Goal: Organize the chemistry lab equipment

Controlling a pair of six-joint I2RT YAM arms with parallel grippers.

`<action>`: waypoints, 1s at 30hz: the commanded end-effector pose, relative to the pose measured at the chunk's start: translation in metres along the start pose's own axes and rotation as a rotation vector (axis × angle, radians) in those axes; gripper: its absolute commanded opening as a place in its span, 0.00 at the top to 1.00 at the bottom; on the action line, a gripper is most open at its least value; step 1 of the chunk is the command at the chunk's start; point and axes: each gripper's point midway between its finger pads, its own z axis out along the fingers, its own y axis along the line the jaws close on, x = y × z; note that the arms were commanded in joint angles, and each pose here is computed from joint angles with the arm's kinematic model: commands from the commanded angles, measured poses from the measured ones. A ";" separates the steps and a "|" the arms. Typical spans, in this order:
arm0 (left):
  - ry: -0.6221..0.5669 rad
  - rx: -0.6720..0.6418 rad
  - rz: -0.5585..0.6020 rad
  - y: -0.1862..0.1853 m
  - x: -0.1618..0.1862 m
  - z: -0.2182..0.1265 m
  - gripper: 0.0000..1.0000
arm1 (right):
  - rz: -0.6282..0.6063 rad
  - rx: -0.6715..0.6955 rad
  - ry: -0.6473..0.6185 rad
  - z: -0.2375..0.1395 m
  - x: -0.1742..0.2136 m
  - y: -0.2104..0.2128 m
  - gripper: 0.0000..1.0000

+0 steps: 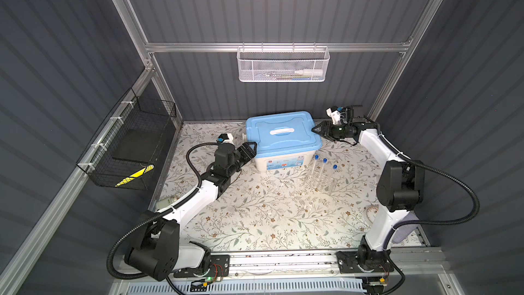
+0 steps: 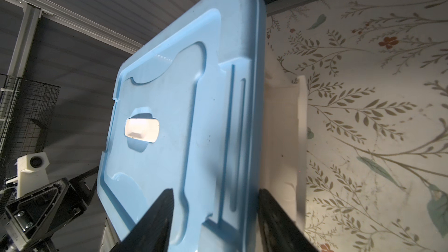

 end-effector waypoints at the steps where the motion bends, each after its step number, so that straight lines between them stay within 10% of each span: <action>1: -0.010 -0.010 0.040 -0.003 -0.006 0.006 0.24 | -0.018 -0.032 -0.016 -0.001 -0.013 0.008 0.43; 12: 0.006 0.003 0.077 -0.013 -0.011 0.016 0.23 | -0.020 0.047 -0.006 -0.001 -0.004 -0.009 0.41; 25: -0.047 -0.130 0.201 0.003 -0.032 -0.008 0.00 | -0.036 0.057 -0.107 -0.025 -0.017 -0.021 0.01; 30: -0.040 -0.146 0.174 0.021 -0.043 -0.008 0.00 | -0.007 0.035 -0.111 -0.028 -0.013 -0.030 0.01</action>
